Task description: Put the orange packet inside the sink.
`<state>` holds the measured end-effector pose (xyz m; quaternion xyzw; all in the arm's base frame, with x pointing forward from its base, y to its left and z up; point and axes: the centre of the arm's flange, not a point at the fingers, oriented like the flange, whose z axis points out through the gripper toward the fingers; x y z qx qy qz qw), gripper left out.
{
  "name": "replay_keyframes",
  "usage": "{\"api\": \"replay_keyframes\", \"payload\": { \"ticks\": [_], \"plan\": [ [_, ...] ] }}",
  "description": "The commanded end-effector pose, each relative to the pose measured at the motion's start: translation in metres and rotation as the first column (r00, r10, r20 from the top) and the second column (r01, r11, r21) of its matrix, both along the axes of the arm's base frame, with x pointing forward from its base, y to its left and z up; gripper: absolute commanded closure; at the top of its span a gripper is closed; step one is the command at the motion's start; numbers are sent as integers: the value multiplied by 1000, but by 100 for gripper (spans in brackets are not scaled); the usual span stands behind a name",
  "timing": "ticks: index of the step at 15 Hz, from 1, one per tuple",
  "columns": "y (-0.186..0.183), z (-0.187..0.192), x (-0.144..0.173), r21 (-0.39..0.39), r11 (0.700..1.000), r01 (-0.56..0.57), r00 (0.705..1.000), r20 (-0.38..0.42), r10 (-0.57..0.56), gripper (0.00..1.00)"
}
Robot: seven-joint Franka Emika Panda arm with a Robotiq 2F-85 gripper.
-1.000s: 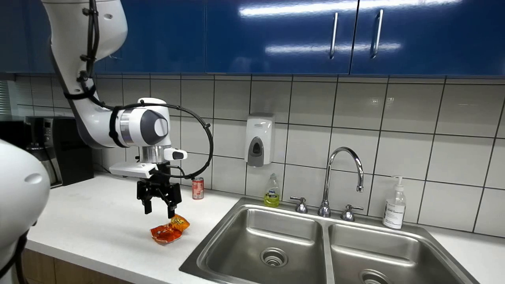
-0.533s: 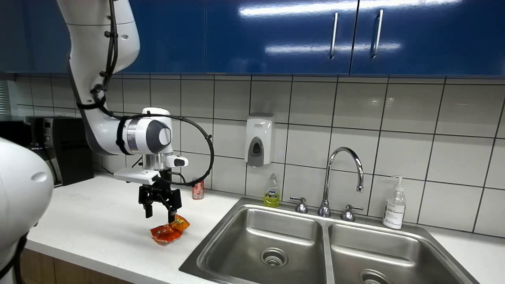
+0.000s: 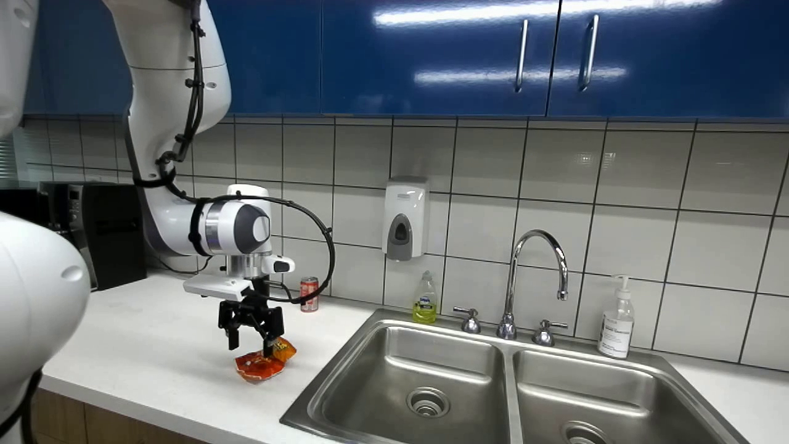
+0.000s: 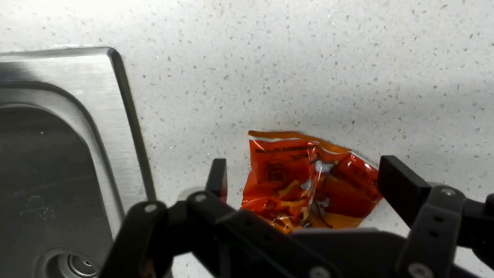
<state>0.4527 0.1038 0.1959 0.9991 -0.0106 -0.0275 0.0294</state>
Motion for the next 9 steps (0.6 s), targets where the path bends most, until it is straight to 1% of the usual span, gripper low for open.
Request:
{"api": "replay_keyframes", "payload": {
  "ticks": [1, 9],
  "plan": [
    [5, -10, 14, 3, 1000, 24, 1000, 11, -24, 0],
    [-1, -25, 28, 15, 997, 76, 997, 24, -77, 0]
  ]
}}
